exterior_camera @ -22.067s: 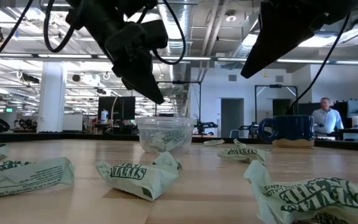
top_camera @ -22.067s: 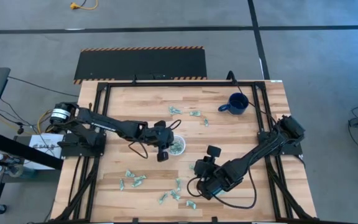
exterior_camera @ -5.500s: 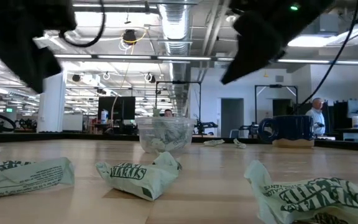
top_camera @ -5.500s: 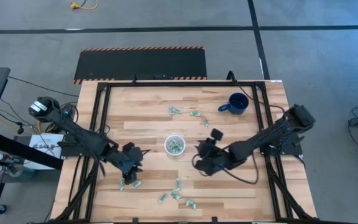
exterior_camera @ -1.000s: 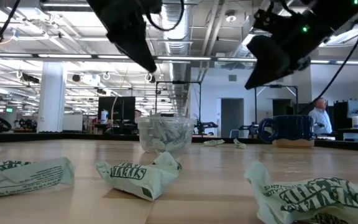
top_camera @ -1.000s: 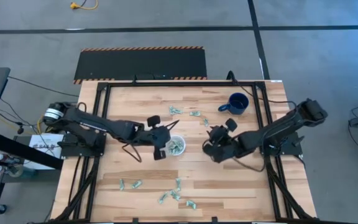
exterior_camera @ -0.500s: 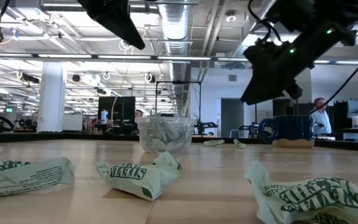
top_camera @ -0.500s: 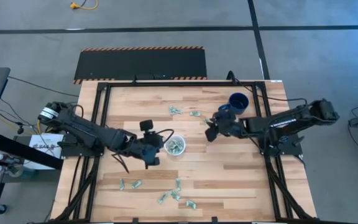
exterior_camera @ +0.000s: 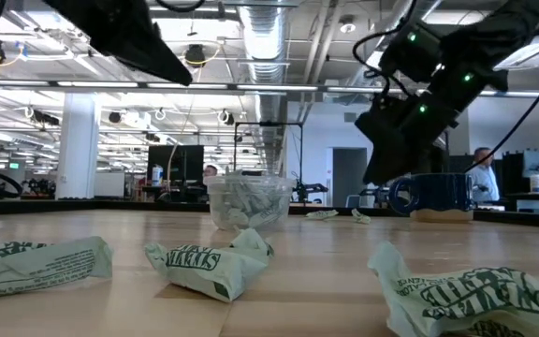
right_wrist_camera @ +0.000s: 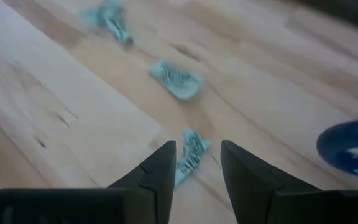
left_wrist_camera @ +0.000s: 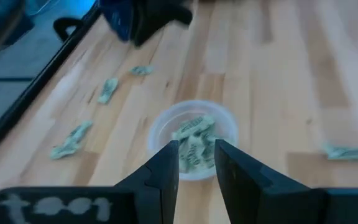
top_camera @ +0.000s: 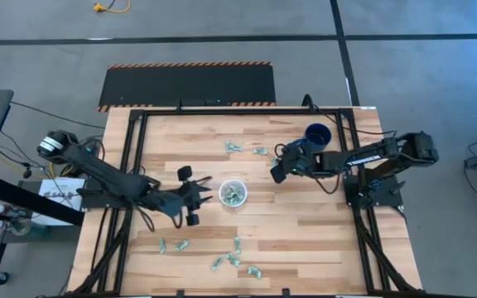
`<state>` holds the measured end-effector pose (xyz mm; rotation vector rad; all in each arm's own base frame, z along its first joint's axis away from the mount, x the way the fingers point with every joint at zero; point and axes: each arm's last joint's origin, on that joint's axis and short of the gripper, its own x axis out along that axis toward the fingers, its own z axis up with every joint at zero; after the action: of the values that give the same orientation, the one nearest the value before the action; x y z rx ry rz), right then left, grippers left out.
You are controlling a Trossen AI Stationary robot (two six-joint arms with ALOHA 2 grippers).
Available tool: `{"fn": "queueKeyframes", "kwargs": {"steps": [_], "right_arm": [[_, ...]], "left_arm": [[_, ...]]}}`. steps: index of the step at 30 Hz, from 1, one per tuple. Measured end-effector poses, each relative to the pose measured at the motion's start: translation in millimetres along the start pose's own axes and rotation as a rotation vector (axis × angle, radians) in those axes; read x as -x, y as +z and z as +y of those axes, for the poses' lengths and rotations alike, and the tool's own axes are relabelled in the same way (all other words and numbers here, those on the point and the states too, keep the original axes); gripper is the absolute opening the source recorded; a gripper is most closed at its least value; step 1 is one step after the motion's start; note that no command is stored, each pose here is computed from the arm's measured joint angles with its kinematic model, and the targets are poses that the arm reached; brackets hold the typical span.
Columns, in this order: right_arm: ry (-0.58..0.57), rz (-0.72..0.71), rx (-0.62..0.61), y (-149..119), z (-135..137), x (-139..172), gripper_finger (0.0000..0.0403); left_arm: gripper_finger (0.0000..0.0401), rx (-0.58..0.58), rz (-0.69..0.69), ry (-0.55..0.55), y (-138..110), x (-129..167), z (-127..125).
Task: Pick and place items into bin
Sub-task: Put the stevia packet into the transparent bin
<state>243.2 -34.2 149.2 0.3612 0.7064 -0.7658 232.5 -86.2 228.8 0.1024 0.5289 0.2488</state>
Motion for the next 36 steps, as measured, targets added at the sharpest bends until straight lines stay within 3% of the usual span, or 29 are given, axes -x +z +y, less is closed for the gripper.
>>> {"fn": "queueKeyframes", "kwargs": {"steps": [8, 17, 27, 36], "right_arm": [[0.013, 0.043, -0.064, -4.1, -1.9, -27.6, 0.018], [-0.013, 0.092, -0.11, -16.8, -0.1, -43.4, 0.0196], [-0.09, 0.033, -0.074, -29.2, 9.8, -51.9, 0.0161], [-0.078, -0.001, -0.047, -33.5, 18.1, -47.9, 0.0072]], "left_arm": [[0.0093, 0.133, -0.188, -0.13, -22.4, 23.9, 16.3], [0.0093, 0.154, -0.206, -0.158, -25.6, 32.1, 12.7], [0.0093, 0.181, -0.241, -0.172, -21.9, 33.3, 11.5], [0.0093, 0.194, -0.238, -0.173, -22.1, 33.2, 11.5]]}}
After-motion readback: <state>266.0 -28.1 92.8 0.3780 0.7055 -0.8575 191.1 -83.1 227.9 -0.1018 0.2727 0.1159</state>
